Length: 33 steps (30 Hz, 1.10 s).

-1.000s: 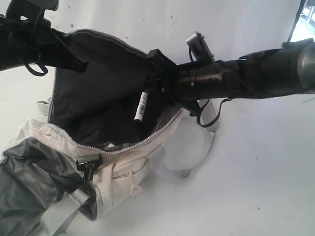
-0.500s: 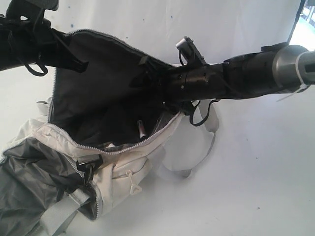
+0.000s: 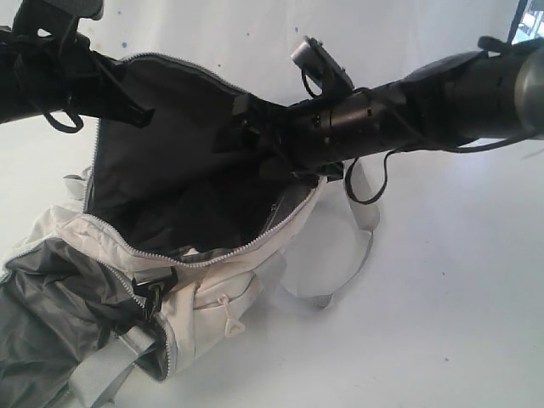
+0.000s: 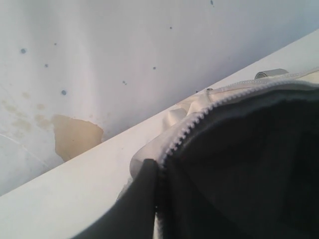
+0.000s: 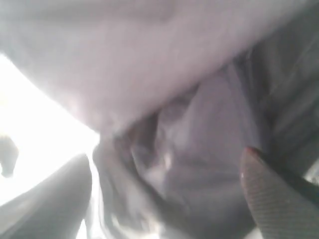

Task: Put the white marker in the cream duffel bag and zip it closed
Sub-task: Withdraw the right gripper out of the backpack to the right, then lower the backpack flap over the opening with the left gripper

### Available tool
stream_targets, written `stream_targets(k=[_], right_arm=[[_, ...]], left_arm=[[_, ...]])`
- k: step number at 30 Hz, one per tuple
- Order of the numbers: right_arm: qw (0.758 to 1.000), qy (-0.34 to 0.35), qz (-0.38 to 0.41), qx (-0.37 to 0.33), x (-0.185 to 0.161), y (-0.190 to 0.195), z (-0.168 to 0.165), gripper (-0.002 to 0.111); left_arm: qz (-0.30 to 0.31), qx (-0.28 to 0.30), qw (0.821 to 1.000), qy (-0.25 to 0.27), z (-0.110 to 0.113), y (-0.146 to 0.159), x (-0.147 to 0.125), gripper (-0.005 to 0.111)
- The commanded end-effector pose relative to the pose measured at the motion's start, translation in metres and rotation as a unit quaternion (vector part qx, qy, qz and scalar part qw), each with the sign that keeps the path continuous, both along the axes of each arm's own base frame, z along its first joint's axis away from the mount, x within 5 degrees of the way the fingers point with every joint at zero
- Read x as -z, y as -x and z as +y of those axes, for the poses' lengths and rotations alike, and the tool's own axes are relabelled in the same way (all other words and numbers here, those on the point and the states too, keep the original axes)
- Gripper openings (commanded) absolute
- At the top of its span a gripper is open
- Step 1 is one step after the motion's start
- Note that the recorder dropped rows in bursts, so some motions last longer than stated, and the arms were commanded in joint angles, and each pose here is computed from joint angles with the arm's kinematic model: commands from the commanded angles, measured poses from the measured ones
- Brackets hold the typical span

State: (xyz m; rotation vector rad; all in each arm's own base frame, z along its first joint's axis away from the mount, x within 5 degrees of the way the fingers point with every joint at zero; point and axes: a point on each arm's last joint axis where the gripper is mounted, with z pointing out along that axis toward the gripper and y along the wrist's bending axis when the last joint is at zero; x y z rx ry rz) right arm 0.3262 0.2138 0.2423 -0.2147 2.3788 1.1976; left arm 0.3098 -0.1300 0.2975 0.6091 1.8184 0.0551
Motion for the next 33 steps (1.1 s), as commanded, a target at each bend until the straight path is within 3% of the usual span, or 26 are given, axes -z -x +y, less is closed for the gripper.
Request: stream_targets(k=[1,7,13,19,25,33], right_arm=[[0.995,0.069,-0.022,-0.074,-0.012,0.018,-0.008,0.072],[0.974,0.17,-0.003,-0.149,-0.014,0.038,-0.022,0.047],[0.949,0.227,0.018,-0.217,-0.015,0.053,-0.033,0.019],[0.928,0.293,0.033,-0.226,-0.011,0.057,-0.045,0.001],[0.911,0.364,0.058,-0.187,0.011,0.055,-0.068,0.0],[0.916,0.367,0.105,-0.122,0.042,0.055,-0.109,0.0]], left_arm=[[0.003,0.001,1.0,0.011,0.0,-0.001,-0.002,0.0],[0.02,0.03,0.999,0.017,-0.005,0.002,0.0,0.0],[0.036,0.058,0.997,0.023,-0.01,0.005,0.003,0.0],[0.044,0.072,0.996,0.026,-0.012,0.006,0.003,0.0],[0.056,0.089,0.994,0.034,-0.015,0.009,0.005,0.0],[0.098,0.187,0.977,0.024,-0.028,0.021,0.011,0.0]])
